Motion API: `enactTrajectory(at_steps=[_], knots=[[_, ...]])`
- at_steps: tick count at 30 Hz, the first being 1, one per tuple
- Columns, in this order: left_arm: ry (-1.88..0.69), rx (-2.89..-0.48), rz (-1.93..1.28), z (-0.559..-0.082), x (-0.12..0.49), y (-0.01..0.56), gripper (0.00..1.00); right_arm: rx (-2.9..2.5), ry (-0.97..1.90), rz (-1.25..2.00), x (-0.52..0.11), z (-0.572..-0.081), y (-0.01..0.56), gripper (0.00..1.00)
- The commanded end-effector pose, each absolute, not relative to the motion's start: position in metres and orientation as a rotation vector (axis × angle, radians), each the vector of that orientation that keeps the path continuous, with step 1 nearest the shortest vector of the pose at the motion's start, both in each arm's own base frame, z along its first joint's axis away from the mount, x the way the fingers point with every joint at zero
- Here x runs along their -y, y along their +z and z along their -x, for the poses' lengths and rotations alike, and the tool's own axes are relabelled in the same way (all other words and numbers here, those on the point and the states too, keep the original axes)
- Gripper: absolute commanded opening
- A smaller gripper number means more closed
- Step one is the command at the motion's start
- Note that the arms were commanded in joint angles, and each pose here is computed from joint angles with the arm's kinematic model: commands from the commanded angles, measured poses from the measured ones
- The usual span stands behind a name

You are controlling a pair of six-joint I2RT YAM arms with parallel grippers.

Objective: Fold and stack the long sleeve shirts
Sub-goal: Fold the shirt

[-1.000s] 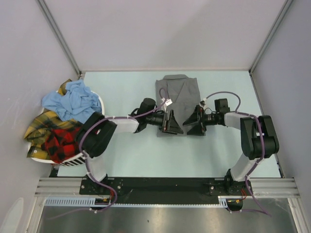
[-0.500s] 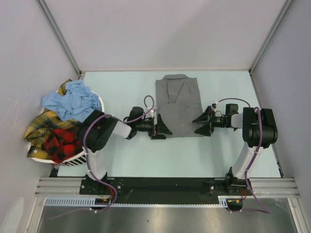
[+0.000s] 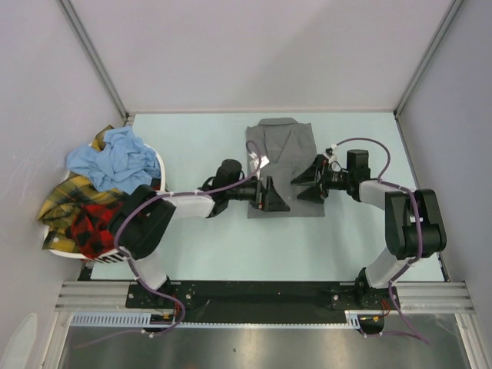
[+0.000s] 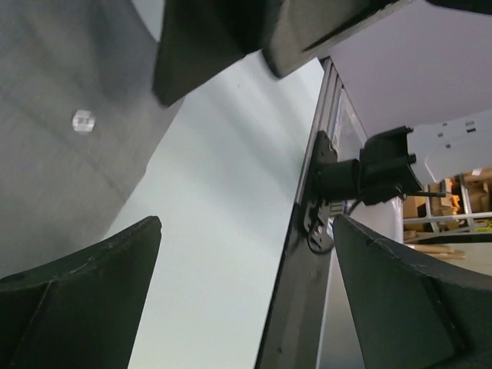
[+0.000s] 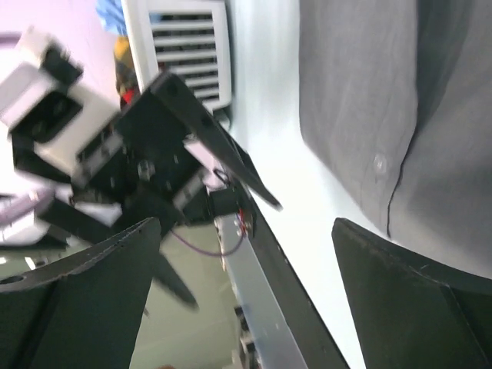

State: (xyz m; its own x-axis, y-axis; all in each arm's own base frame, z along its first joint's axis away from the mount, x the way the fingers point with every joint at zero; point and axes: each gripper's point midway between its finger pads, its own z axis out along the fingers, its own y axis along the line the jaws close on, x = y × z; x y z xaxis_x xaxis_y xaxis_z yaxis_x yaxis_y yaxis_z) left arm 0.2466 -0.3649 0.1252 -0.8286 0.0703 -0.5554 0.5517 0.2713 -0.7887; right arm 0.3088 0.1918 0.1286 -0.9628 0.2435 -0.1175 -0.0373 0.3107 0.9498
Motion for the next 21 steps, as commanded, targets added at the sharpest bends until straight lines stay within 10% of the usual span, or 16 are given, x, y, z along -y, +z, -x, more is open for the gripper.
enactTrajectory(at_steps=[1,11,21], knots=[[-1.511,-2.113,-0.439,-0.281,0.398,0.105,0.99,-2.326,1.646,-0.410,-0.190,-0.339,0.104,1.00],[-1.358,-2.431,-0.026,-0.303,0.345,0.021,1.00,-2.460,1.553,-0.606,-0.150,-0.339,0.019,1.00],[-1.370,-2.198,-0.447,-0.285,0.307,0.105,0.99,-2.350,1.617,-0.197,-0.142,-0.365,0.112,1.00]])
